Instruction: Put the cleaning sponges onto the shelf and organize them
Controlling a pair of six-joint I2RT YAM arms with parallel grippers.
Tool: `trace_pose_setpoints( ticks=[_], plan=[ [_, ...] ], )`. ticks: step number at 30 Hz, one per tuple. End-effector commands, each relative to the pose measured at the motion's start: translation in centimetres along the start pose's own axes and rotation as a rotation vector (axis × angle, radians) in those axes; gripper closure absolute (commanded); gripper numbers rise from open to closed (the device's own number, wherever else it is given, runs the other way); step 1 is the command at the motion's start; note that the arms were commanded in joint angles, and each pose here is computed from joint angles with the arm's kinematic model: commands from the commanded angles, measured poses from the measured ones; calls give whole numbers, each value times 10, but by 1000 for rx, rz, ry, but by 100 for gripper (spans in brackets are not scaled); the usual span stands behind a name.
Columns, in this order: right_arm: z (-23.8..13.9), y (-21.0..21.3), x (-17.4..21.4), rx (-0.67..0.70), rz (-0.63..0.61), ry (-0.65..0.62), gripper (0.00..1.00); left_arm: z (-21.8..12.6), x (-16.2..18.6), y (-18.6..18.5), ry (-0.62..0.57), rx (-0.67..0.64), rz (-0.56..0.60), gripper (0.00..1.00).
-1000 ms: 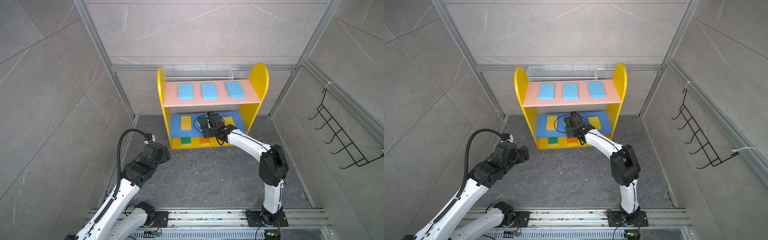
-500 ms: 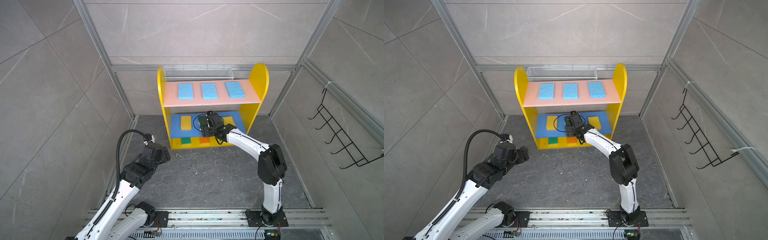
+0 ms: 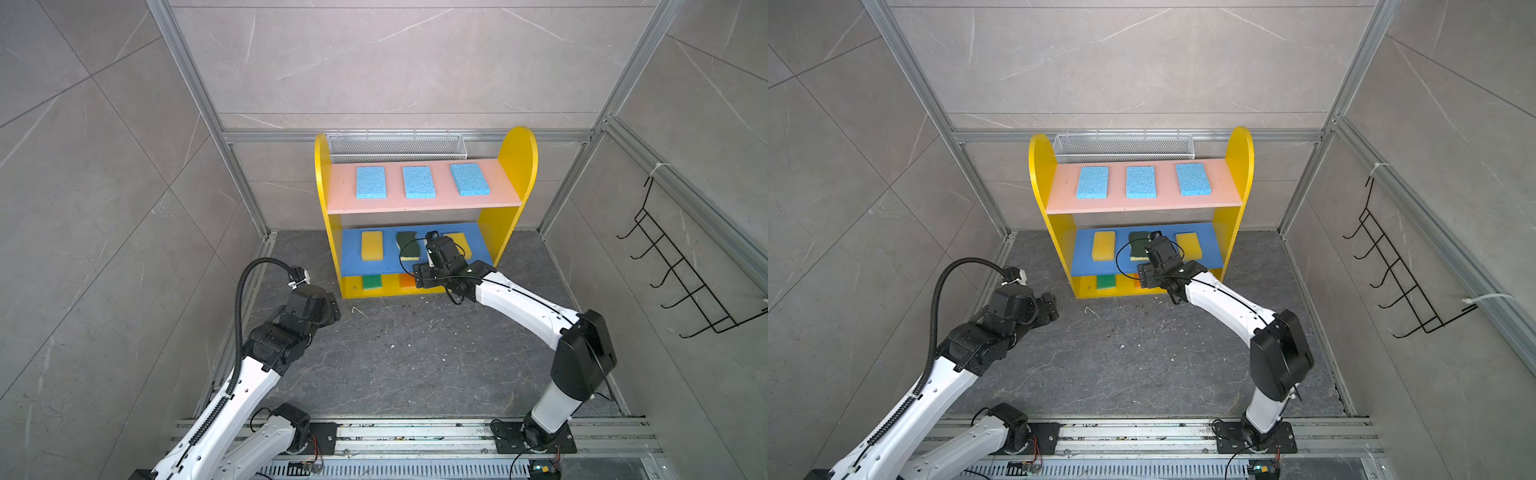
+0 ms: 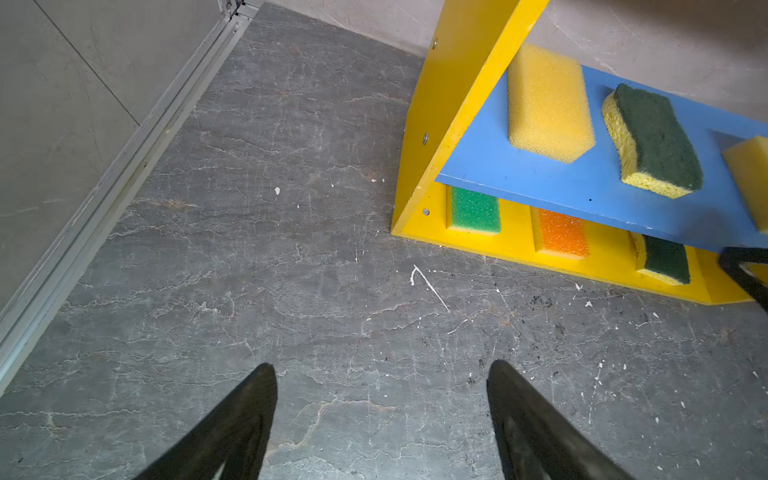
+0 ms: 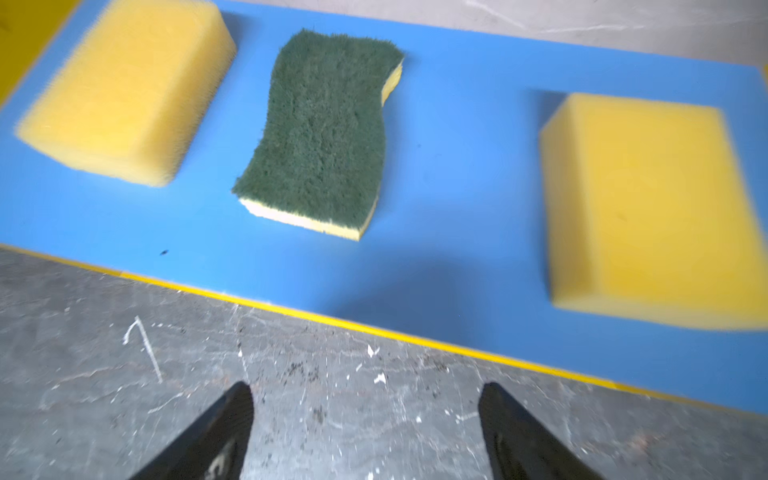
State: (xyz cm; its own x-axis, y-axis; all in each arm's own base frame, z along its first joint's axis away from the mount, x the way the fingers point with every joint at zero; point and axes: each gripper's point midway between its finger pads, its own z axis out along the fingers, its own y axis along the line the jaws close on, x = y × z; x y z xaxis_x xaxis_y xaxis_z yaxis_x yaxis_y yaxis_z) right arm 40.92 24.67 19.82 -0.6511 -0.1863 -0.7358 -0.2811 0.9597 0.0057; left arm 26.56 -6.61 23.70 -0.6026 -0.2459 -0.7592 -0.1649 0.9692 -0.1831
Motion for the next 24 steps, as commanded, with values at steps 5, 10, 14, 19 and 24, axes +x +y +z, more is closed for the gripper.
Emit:
trace_pose_setpoints(
  ticks=[5,10,14,19,24],
  plan=[
    [-63,-36,22,82,-21,-15,9,14,-9,0,-35,-45,102,14],
    [-91,-64,44,116,-14,-11,6,18,-14,8,-91,-83,141,10],
    [-102,-101,60,136,63,-14,5,22,-17,37,-123,-243,119,0],
    [-104,-143,72,200,143,-63,3,38,-11,76,-115,-358,52,0],
    [-93,-201,92,302,358,-113,3,48,-10,114,-204,-420,-31,0]
  ],
)
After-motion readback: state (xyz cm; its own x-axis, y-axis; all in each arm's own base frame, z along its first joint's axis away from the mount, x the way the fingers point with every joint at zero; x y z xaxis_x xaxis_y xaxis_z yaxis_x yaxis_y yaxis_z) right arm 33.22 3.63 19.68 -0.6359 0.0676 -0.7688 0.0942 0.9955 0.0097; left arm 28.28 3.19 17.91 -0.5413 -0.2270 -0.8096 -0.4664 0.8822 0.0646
